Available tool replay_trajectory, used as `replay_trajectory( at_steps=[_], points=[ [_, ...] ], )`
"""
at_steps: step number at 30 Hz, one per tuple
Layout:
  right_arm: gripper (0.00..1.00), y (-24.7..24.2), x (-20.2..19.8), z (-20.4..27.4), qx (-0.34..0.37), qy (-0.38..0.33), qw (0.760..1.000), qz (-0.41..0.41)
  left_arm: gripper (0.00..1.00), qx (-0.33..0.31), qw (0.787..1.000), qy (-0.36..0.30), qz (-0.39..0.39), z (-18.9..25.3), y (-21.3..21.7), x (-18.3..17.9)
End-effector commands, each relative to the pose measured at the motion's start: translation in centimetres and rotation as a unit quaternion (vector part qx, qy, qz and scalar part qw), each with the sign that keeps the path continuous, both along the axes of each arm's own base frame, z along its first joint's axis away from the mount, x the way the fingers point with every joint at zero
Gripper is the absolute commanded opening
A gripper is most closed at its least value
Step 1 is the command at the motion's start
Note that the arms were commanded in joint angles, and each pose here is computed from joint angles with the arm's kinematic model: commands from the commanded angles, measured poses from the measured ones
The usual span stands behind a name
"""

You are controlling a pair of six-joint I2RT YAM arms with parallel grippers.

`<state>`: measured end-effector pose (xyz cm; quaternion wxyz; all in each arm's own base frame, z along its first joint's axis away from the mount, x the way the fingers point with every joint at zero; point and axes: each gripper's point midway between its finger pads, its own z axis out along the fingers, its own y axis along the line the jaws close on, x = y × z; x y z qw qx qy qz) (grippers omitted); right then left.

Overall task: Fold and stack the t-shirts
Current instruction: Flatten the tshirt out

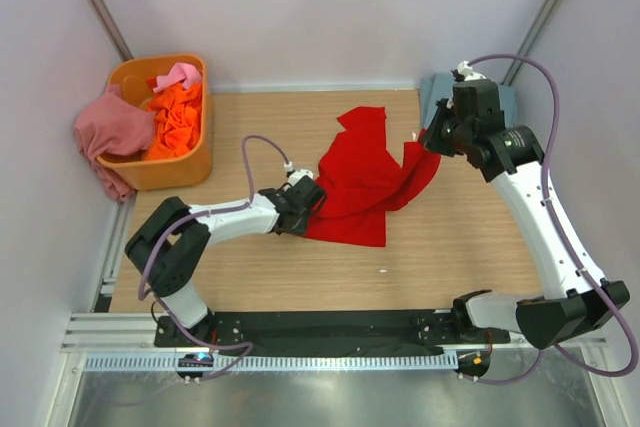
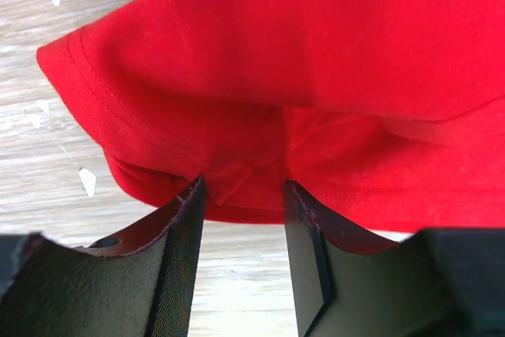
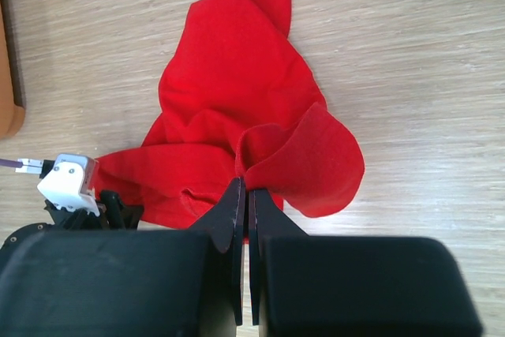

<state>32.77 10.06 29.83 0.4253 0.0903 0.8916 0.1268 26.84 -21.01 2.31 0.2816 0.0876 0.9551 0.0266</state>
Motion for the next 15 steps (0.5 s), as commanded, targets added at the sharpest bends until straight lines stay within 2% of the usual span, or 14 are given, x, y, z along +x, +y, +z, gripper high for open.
replay_trajectory(
  at_steps=[1,15],
  points=[
    [0.01,0.3,0.8,0.4,0.001,-0.017,1.000,0.005,0.46,-0.017,0.998,-0.053,0.004,2.0,-1.5,2.7],
    [0.01,0.4,1.2,-0.9,-0.004,-0.004,1.000,0.006,0.51,0.007,0.996,-0.086,0.007,4.2,-0.4,3.5]
  ],
)
